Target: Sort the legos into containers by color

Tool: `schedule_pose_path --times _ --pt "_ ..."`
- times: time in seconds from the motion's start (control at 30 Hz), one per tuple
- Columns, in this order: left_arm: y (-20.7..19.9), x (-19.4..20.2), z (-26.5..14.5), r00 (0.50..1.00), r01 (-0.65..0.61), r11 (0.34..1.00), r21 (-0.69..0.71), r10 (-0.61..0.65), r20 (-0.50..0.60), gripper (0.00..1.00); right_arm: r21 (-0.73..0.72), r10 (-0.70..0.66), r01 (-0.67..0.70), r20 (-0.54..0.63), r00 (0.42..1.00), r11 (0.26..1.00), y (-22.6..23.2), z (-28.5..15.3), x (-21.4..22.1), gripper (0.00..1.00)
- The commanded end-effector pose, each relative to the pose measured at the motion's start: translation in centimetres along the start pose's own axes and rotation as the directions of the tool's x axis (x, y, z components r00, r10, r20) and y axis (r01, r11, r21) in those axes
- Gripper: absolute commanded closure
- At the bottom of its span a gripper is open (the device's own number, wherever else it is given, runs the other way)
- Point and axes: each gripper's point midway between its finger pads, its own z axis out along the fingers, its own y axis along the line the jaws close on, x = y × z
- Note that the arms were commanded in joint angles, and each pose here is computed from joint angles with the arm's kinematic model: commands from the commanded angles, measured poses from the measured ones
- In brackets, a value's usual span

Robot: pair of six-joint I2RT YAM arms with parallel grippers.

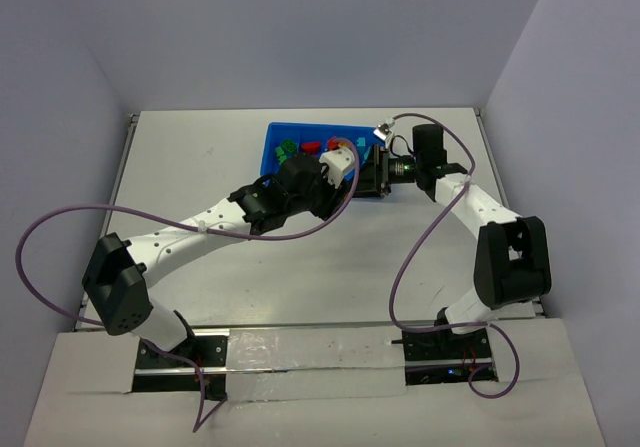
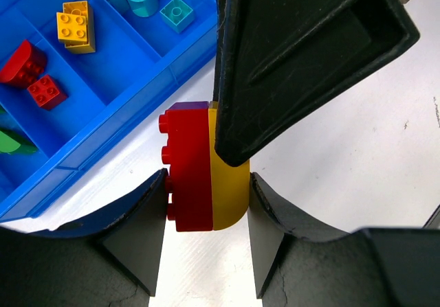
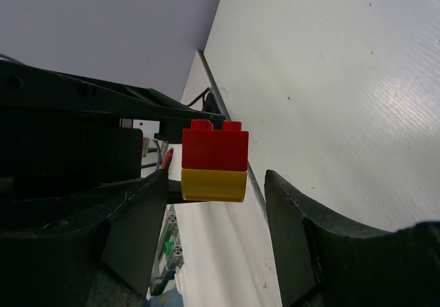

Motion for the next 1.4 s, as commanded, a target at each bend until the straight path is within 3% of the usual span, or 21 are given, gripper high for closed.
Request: schedule_pose_path --times 0.0,0.3,0.67,0.7,0.8,0.87,0.97,1.1,1.2,1.37 --pt "-0.3 -2.9 -0.7 0.997 0.017 1.000 0.014 -0.018 0.077 1.00 -0.042 -0.040 0.039 -0.016 0.999 0.998 0.9 0.3 -0.4 0.35" --pt "-0.4 -3.1 -0.7 0.996 0.024 1.000 0.019 -0.025 0.080 1.00 -0.037 -0.040 0.039 -0.035 0.999 0.999 0.7 0.7 0.3 0.40" --pt "0.3 -3.0 -0.5 0.996 0.014 1.000 -0.017 -0.012 0.088 0.97 -0.075 -0.042 0.037 -0.065 0.997 0.997 1.5 1.0 0.8 0.66" --pt "0.5 -3.0 -0.5 0.996 0.018 1.000 -0.023 -0.016 0.090 0.94 -0.080 -0.047 0.041 -0.066 0.997 0.996 1.6 0.9 0.8 0.70" --pt "0.6 -2.5 -0.7 0.998 0.038 0.998 0.047 -0.040 0.057 0.51 -0.093 -0.067 0.061 -0.069 0.995 0.994 2.1 0.8 0.8 0.94" --pt "-0.3 -2.0 -1.5 0.999 0.045 0.979 0.200 -0.049 0.017 0.01 -0.086 -0.071 0.065 -0.071 0.995 0.994 2.2 0.6 0.8 1.00" --pt "-0.2 -1.9 -3.9 0.995 0.094 0.919 0.383 -0.099 -0.005 0.01 -0.073 -0.110 0.105 -0.067 0.992 0.992 2.2 0.2 0.6 1.00" --pt "2.6 -2.0 -7.4 0.984 0.166 0.876 0.453 -0.179 -0.016 0.01 -0.051 -0.221 0.217 -0.090 0.971 0.975 2.3 -0.6 1.0 1.00" --pt "3.1 -2.0 -9.5 0.989 0.130 0.888 0.441 -0.150 0.011 0.01 -0.050 -0.297 0.293 -0.116 0.948 0.955 2.8 -1.1 1.5 1.00" --pt "0.5 -1.8 -11.9 0.992 0.076 0.816 0.573 -0.120 0.040 0.01 -0.068 -0.456 0.451 -0.134 0.880 0.890 3.9 -1.3 2.4 1.00"
